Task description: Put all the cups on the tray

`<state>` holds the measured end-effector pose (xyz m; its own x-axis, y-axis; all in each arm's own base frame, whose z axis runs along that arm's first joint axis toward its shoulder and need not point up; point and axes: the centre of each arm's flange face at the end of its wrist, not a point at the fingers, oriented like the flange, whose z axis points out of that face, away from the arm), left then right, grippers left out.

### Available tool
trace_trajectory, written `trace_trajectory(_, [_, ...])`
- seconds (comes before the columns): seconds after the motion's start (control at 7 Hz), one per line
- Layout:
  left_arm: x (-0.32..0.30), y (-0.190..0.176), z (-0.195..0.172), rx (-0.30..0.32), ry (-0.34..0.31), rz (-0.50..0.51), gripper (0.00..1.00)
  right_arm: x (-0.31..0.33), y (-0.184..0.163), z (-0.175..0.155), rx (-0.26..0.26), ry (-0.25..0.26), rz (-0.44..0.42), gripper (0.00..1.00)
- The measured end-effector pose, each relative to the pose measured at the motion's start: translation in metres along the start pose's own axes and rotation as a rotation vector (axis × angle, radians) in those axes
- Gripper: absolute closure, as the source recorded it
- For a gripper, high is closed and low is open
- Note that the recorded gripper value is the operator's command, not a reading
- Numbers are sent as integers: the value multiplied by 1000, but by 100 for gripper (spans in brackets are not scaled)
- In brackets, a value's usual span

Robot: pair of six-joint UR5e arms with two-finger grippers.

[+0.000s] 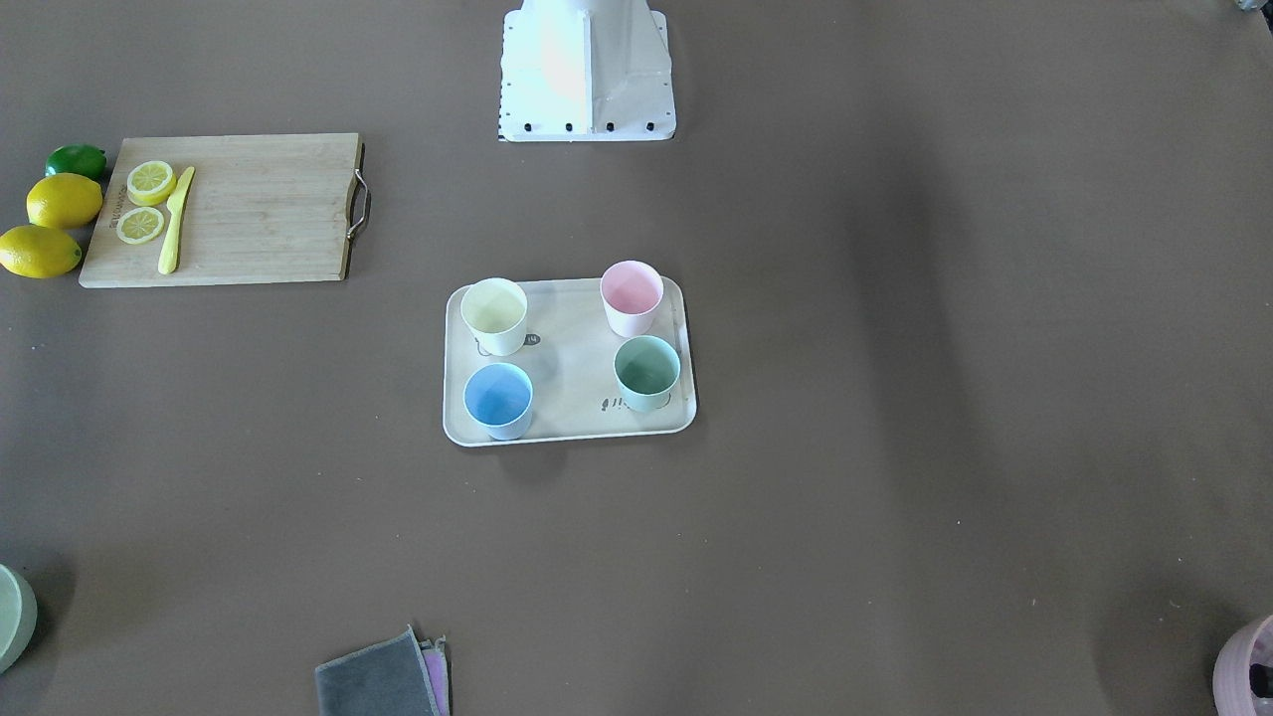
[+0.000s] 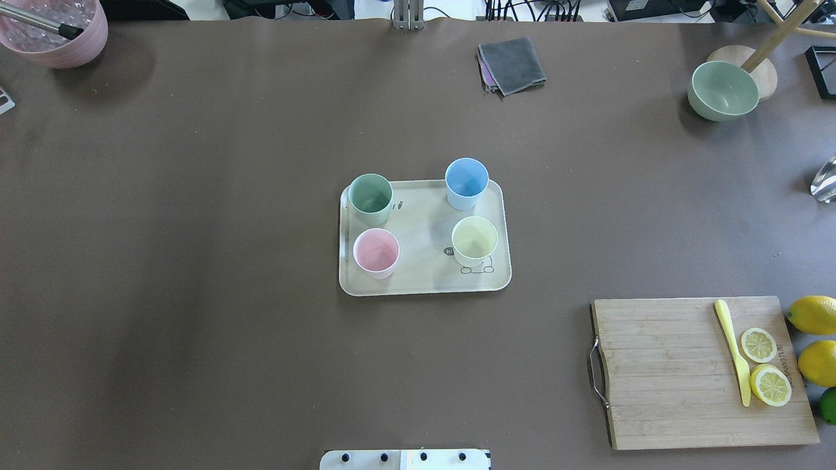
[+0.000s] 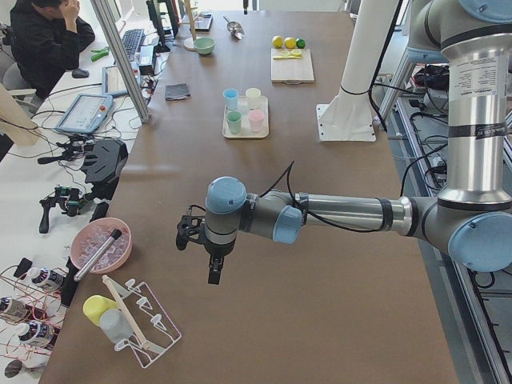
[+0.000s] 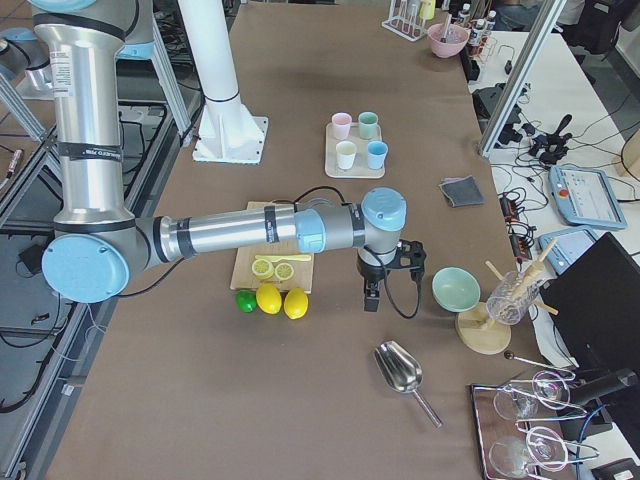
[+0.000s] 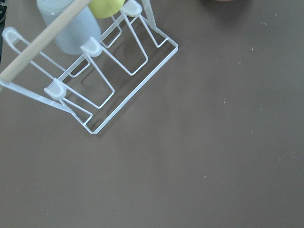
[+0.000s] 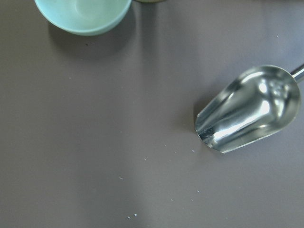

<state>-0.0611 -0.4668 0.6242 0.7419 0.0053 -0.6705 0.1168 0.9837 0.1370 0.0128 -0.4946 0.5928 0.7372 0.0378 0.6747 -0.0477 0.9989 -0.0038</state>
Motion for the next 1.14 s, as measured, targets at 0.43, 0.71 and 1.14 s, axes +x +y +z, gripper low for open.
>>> trace_trajectory(0.43, [1,8,-1,-14,49,-16,2,49,35,7,-21,8,-4,0])
trace_trajectory(0.71, [1,9,-1,-17,50,-19,2,47,34,5,-17,-10,-9,0])
trace_trajectory(1.14, [0,9,0,-17,48,-21,2,40,29,0,-10,-30,-11,0])
